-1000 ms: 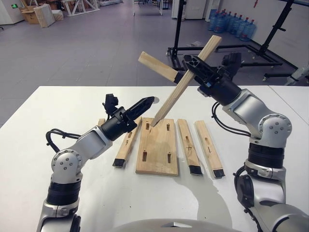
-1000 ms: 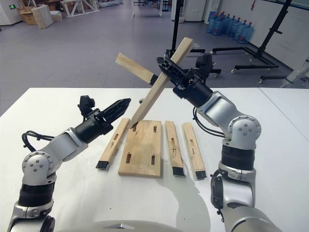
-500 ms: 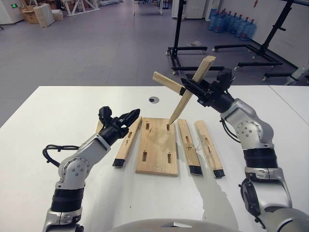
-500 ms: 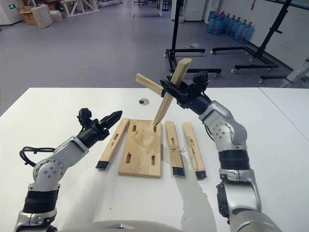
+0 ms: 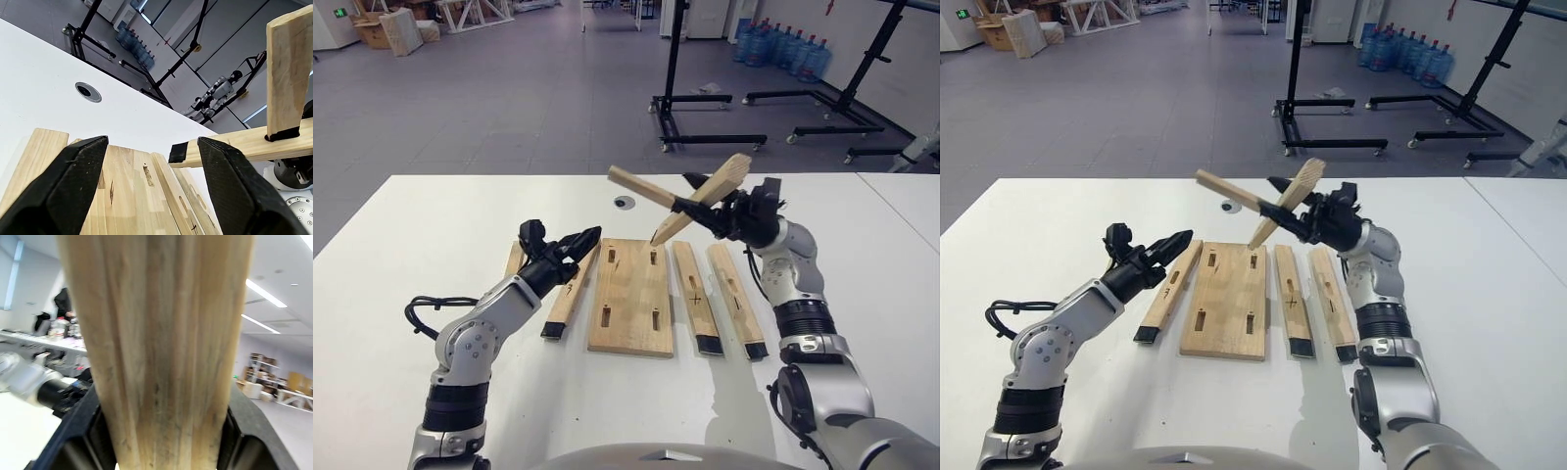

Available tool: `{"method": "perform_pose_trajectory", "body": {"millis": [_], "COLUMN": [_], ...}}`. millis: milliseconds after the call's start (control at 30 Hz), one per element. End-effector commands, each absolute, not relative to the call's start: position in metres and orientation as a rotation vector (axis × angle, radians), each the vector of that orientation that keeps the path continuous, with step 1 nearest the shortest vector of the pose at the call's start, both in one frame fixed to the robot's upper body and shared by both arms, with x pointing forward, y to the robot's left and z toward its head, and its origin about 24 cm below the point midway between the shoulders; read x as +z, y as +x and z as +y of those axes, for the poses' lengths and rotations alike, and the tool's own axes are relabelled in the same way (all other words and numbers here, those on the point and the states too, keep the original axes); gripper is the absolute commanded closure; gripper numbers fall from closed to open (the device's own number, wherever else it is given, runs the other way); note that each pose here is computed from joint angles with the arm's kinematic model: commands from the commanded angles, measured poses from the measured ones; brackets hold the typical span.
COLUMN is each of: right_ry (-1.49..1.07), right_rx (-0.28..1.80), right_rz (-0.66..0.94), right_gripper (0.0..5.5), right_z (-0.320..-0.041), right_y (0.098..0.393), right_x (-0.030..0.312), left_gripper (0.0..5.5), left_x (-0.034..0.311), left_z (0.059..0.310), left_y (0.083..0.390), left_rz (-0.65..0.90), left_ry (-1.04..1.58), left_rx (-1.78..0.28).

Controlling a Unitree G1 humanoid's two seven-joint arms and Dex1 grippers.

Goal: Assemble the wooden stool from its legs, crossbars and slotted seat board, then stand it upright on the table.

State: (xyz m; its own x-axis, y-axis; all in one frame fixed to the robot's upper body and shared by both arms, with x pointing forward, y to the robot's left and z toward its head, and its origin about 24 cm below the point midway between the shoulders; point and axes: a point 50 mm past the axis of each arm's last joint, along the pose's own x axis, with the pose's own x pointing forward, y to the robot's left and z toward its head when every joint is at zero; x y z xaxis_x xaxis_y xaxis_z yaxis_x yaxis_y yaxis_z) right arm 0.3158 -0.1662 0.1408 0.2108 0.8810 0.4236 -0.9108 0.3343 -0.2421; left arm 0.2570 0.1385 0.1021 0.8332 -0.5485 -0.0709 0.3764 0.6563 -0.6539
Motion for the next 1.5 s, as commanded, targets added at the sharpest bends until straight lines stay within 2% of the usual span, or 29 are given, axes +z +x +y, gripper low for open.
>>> {"method": "perform_pose_trajectory", "body": {"millis": [33, 400, 967, 1267, 1500], "right_ry": [0.063, -0.108, -0.032, -0.002, 0.007], "right_rx": [1.273, 1.251, 1.249, 1.317, 1.281], "right_rz": [-0.519, -0.477, -0.474, -0.38, -0.405], "right_gripper": [3.43, 3.43, 3.43, 3.43, 3.43], "right_z": [-0.163, -0.167, -0.163, -0.161, -0.166], "right_y": [0.317, 0.322, 0.32, 0.312, 0.317], "right_x": [0.133, 0.124, 0.118, 0.106, 0.117], "left_gripper": [2.16, 2.16, 2.16, 2.16, 2.16], "left_x": [0.101, 0.099, 0.096, 0.096, 0.096], "left_z": [0.138, 0.132, 0.126, 0.124, 0.123], "left_y": [0.255, 0.253, 0.251, 0.252, 0.252], "left_rz": [0.281, 0.281, 0.285, 0.283, 0.279], "left_ry": [-0.661, -0.671, -0.679, -0.68, -0.684], "left_rx": [-0.525, -0.524, -0.532, -0.534, -0.534]}}
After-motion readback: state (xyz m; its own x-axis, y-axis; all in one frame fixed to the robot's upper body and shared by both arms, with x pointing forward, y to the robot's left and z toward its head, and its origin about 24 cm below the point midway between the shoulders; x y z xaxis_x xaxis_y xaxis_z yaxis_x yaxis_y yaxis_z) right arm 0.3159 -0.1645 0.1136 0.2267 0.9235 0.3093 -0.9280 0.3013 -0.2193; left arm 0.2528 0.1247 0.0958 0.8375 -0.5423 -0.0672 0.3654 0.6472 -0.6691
